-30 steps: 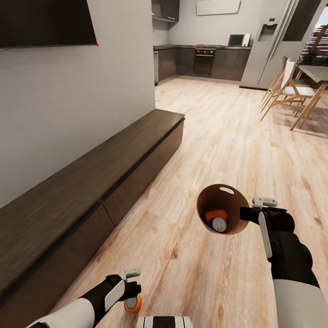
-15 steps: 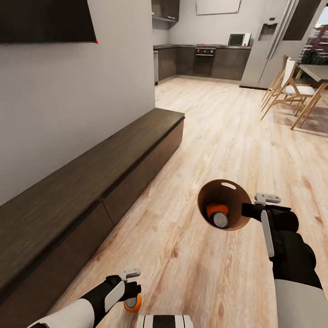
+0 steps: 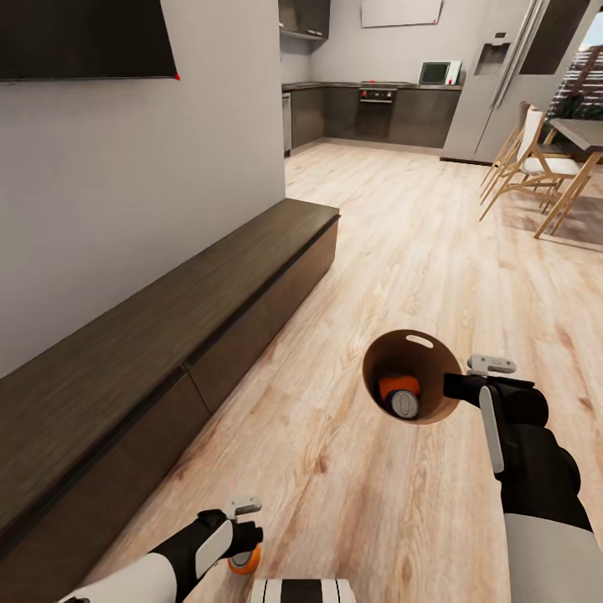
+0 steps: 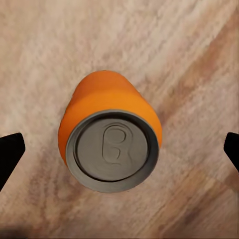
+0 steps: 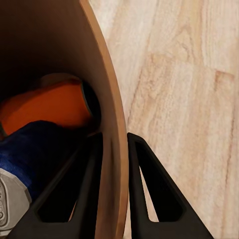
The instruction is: Put the three can of soda from the living room inside the tash can in the kitchen.
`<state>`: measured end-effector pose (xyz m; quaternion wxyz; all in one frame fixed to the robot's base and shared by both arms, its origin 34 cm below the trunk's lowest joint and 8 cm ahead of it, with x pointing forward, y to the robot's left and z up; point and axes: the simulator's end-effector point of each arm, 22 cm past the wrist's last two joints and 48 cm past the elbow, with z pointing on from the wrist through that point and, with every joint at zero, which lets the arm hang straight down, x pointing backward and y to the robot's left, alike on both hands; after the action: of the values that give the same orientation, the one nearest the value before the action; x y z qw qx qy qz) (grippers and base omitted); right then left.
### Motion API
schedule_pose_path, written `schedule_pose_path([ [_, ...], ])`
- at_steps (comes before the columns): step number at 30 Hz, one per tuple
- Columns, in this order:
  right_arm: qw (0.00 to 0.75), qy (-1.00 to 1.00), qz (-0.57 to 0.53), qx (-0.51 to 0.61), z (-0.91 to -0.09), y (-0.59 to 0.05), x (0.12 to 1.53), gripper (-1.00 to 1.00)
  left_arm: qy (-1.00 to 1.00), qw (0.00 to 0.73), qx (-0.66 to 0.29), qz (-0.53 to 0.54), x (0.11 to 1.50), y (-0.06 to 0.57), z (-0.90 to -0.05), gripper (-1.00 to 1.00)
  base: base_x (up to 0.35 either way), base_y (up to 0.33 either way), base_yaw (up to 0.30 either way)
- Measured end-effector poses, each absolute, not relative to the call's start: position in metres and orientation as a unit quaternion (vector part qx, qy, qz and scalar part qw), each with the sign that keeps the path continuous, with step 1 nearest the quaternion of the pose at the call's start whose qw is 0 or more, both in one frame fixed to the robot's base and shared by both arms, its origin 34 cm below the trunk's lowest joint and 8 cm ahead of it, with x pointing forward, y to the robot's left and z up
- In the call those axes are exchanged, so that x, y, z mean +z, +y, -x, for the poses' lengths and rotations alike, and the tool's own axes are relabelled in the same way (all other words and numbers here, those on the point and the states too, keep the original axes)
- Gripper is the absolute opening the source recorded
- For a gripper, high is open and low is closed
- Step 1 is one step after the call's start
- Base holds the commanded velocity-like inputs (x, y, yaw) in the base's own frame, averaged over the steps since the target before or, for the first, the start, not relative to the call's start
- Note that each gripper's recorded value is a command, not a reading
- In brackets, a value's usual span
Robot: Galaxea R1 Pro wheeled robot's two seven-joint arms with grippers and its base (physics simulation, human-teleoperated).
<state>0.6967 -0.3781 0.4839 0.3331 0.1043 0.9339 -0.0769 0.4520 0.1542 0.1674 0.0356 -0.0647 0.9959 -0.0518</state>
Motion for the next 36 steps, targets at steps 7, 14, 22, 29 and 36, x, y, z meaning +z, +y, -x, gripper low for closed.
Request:
schedule_pose_path([
  [7,0.333,0.934,-0.104,-0.074,-0.696,-0.375,0.479,-1.00,0.996,0.030,-0.053,0.064,0.161,0.152,-0.443,1.00,0.000,0.000,0.000],
  [14,0.333,0.934,-0.103,-0.074,-0.695,-0.374,0.474,-1.00,0.996,0.030,-0.054,0.064,0.157,0.151,-0.441,1.00,0.000,0.000,0.000],
  [22,0.333,0.934,-0.103,-0.073,-0.695,-0.373,0.474,-1.00,0.996,0.030,-0.053,0.064,0.157,0.152,-0.442,1.00,0.000,0.000,0.000],
  [29,0.333,0.934,-0.102,-0.074,-0.692,-0.372,0.465,-1.00,0.996,0.030,-0.052,0.064,0.147,0.153,-0.439,1.00,0.000,0.000,0.000],
  [36,0.327,0.937,-0.102,-0.072,-0.690,-0.372,0.457,-1.00,0.996,0.026,-0.052,0.065,0.144,0.153,-0.436,1.00,0.000,0.000,0.000],
])
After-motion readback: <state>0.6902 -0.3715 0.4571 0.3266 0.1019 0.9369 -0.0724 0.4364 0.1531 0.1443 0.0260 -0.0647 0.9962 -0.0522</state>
